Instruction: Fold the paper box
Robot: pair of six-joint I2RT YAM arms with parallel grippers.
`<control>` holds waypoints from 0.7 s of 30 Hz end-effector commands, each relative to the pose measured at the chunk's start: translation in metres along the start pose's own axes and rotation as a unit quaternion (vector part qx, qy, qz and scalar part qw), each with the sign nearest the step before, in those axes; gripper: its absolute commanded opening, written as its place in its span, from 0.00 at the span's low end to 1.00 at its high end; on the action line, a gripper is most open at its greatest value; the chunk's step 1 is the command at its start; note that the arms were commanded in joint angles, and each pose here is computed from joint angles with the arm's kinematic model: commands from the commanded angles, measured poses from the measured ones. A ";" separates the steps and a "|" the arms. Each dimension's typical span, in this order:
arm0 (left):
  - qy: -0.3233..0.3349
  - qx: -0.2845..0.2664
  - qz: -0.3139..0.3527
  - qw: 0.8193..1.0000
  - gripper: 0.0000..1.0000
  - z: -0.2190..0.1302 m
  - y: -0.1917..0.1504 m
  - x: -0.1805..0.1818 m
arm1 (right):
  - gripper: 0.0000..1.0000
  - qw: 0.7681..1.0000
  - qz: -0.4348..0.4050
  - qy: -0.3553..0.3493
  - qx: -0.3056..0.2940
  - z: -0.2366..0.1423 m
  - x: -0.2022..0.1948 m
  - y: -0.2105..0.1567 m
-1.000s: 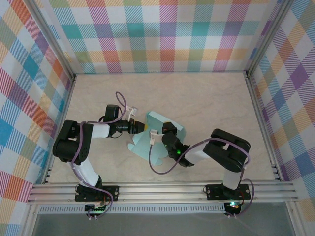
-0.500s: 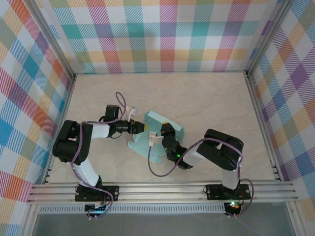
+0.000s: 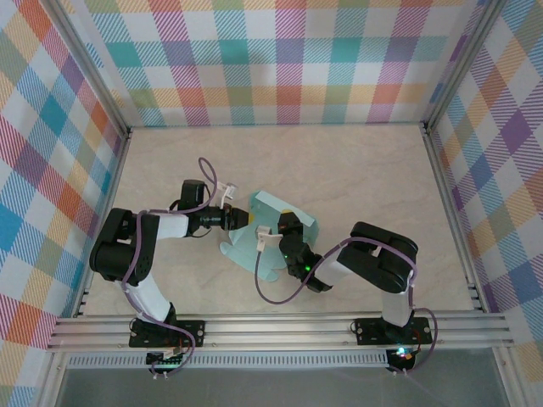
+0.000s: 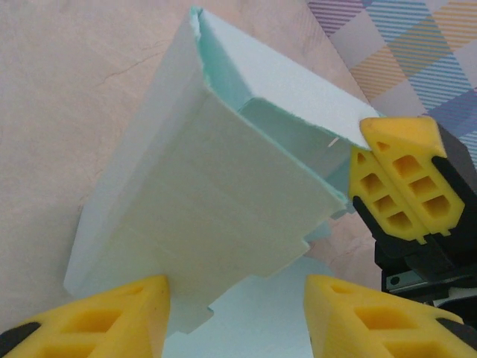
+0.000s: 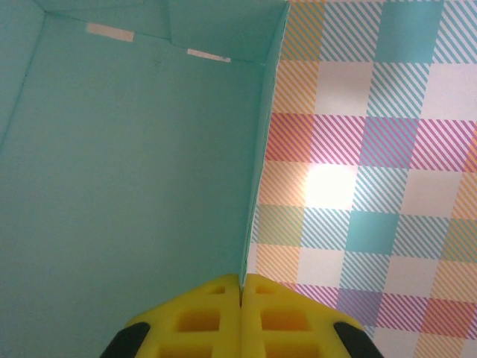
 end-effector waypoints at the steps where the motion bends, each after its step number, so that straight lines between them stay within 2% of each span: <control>1: -0.019 -0.006 0.017 1.000 0.52 0.001 0.003 -0.007 | 0.00 0.998 -0.045 0.046 -0.001 -0.003 0.025 0.000; 4: -0.003 -0.002 0.023 1.000 0.54 0.002 0.001 -0.006 | 0.00 0.998 -0.039 0.049 -0.002 -0.002 0.024 0.001; 7: 0.022 -0.020 0.046 0.999 0.57 -0.005 0.002 -0.010 | 0.00 0.998 -0.034 0.053 -0.002 -0.002 0.024 0.001; 12: 0.054 -0.088 0.070 0.992 0.62 -0.023 0.010 -0.017 | 0.00 0.998 -0.030 0.061 0.000 -0.006 0.026 -0.004; 17: 0.091 -0.139 0.085 0.982 0.66 -0.040 0.027 -0.029 | 0.00 0.999 -0.050 0.014 0.000 -0.005 0.025 -0.004; 20: 0.142 -0.196 0.066 0.968 0.68 -0.059 0.037 -0.029 | 0.00 0.999 -0.052 -0.003 0.001 -0.004 0.024 -0.002; 21: 0.155 -0.213 0.052 0.963 0.74 -0.065 0.039 -0.027 | 0.00 0.999 -0.051 -0.007 0.002 -0.004 0.023 -0.002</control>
Point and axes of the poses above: each hand's point on the last joint's axis, 136 mm out from that joint toward the fingers, its own z axis out along the fingers, its own x axis along the line the jaws close on, y = z × x, the point moved 8 cm from there along -z, back along the fingers, and after that the axes turned 12 degrees about -z, right-handed, at the moved point
